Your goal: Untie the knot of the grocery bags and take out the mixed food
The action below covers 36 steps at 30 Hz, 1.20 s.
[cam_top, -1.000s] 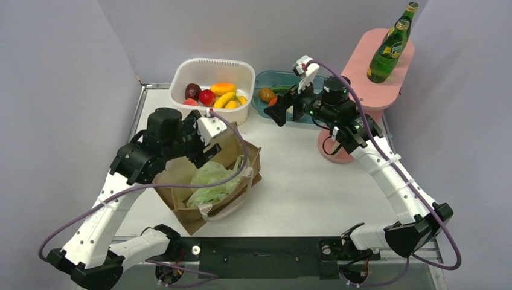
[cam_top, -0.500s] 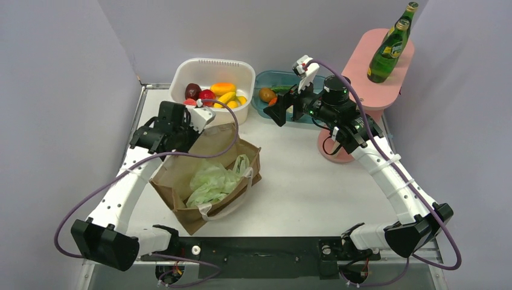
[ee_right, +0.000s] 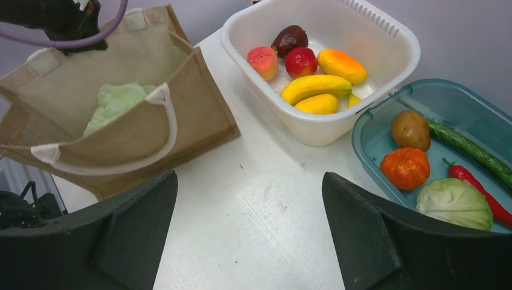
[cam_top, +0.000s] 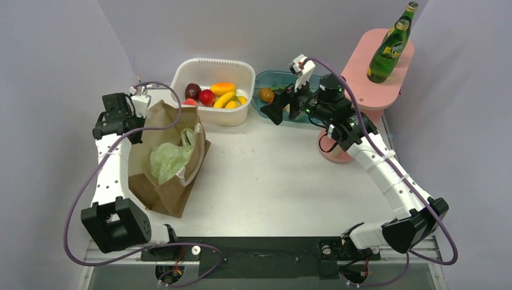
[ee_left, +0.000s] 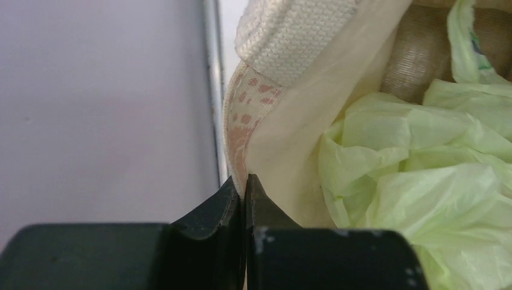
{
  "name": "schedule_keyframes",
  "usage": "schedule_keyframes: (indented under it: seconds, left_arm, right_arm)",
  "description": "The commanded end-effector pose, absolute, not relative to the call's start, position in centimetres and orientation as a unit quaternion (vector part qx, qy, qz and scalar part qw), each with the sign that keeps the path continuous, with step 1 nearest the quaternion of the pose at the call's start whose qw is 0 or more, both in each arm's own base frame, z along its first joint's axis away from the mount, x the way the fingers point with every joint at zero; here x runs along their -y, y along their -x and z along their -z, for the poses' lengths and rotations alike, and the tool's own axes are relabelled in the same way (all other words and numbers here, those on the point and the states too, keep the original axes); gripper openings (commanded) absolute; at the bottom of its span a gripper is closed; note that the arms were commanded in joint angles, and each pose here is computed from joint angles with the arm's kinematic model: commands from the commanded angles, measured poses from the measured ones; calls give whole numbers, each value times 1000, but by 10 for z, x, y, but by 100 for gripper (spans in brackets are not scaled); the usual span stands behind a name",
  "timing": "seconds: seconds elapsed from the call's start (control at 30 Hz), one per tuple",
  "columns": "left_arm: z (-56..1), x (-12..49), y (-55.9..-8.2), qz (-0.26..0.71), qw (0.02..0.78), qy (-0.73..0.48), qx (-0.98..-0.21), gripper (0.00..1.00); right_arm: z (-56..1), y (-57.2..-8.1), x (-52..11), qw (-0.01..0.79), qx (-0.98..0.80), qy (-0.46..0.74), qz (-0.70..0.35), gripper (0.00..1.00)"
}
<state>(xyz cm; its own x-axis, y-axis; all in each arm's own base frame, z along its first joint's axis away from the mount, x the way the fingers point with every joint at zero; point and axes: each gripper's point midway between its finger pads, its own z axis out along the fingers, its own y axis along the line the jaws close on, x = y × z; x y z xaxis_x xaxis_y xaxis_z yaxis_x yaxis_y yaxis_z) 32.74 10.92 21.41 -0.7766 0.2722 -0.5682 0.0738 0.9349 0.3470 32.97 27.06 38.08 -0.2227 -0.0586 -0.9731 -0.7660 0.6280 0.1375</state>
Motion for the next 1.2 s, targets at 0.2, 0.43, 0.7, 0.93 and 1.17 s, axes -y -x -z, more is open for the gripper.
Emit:
schedule_keyframes:
  seconds: [0.2, 0.43, 0.7, 0.93, 1.17]
  left_arm:
    - [-280, -238, -380, -323, 396, 37, -859, 0]
    - [-292, -250, -385, -327, 385, 29, -863, 42]
    - [-328, -194, -387, -244, 453, -5, -857, 54]
    - [-376, -103, -398, -152, 492, -71, -854, 55]
    - [-379, 25, -405, -43, 488, -186, -852, 56]
  right_arm:
    - [-397, -333, -272, 571, -697, 293, -320, 86]
    - [-394, -336, -266, 573, -702, 292, -306, 86]
    - [-389, -335, -258, 574, -709, 284, -296, 86]
    - [-388, -337, -240, 583, -714, 266, -281, 87]
    - [-384, -335, -216, 595, -720, 247, -257, 88]
